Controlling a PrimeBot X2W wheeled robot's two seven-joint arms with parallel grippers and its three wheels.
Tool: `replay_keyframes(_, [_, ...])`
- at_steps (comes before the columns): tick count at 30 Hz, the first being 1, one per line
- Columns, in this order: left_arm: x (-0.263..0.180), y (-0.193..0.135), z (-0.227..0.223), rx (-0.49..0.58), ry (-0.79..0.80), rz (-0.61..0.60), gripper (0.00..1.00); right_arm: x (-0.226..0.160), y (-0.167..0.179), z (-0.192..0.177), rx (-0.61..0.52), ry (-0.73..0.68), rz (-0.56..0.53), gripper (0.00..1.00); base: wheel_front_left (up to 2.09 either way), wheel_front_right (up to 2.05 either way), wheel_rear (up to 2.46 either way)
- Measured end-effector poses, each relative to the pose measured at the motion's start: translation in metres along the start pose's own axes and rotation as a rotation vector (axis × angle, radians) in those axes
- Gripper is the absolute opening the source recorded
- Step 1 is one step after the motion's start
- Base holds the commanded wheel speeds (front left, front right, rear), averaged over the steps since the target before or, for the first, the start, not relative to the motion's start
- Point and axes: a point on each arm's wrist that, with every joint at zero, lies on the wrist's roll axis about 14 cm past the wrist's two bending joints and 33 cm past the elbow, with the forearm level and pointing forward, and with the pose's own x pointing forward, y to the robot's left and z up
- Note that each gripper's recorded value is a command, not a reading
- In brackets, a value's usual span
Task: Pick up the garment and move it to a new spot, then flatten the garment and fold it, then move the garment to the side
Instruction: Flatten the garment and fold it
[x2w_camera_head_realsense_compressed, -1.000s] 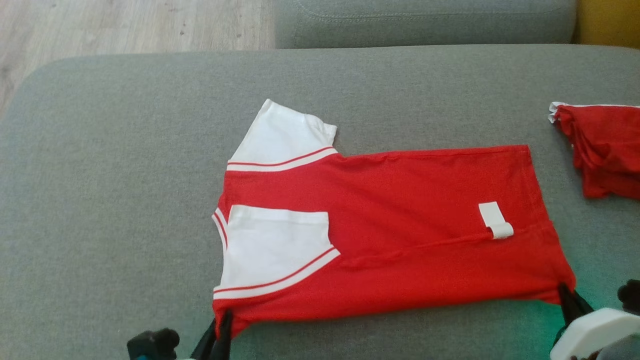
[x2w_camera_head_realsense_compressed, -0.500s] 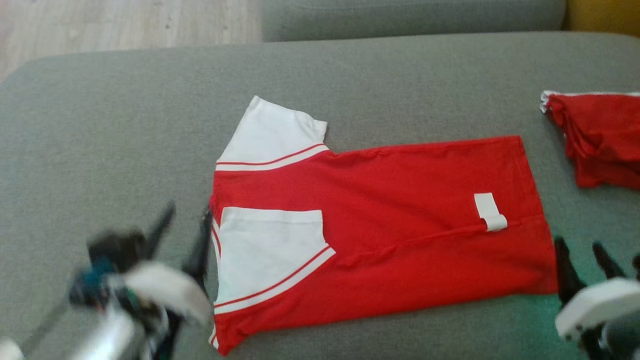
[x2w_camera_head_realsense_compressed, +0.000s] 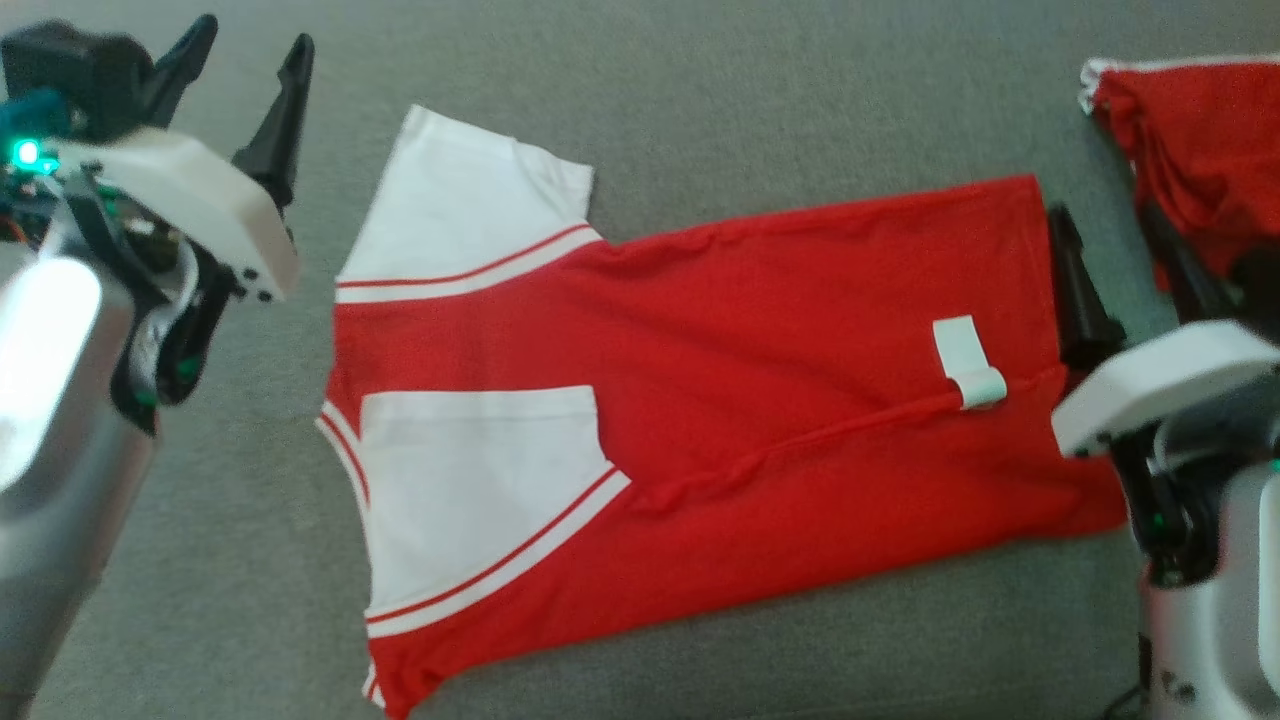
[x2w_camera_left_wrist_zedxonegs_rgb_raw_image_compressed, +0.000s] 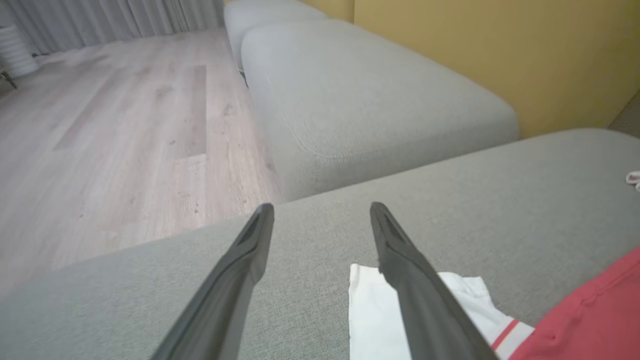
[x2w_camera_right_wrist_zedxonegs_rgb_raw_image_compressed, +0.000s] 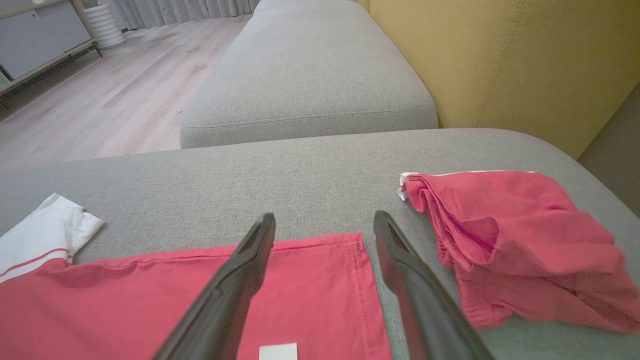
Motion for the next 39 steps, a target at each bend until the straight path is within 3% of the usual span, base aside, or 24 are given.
replay_keyframes(6, [0.046,0.001,-0.076,0.014,0.274,-0.043,1.0,0.025,-0.005,-0.002,-0.025,0.013,-0.009,1.0,0.0,0.0,0.0])
replay_keyframes(12, [0.07,-0.005,-0.118,-0.02,0.393,-0.076,1.0,0.037,-0.014,-0.015,-0.032,0.044,-0.026,1.0,0.0,0.0,0.0])
replay_keyframes(26, [0.089,-0.034,-0.136,-0.037,0.491,-0.212,1.0,0.041,-0.027,-0.032,-0.019,0.072,-0.056,1.0,0.0,0.0,0.0])
replay_keyframes(27, [0.088,-0.036,-0.135,-0.034,0.497,-0.225,0.91,0.041,-0.027,-0.033,-0.019,0.073,-0.056,1.0,0.0,0.0,0.0])
replay_keyframes(29, [0.087,-0.041,-0.134,-0.021,0.506,-0.247,0.42,0.042,-0.027,-0.033,-0.018,0.075,-0.054,1.0,0.0,0.0,0.0])
replay_keyframes(30, [0.086,-0.044,-0.134,-0.015,0.505,-0.254,0.27,0.042,-0.026,-0.033,-0.018,0.075,-0.052,1.0,0.0,0.0,0.0])
replay_keyframes(31, [0.085,-0.046,-0.134,-0.01,0.502,-0.259,0.0,0.043,-0.026,-0.033,-0.018,0.074,-0.051,1.0,0.0,0.0,0.0])
replay_keyframes(39, [0.081,-0.035,-0.114,0.016,0.394,-0.208,0.0,0.054,-0.016,-0.02,-0.032,0.057,-0.025,1.0,0.0,0.0,0.0])
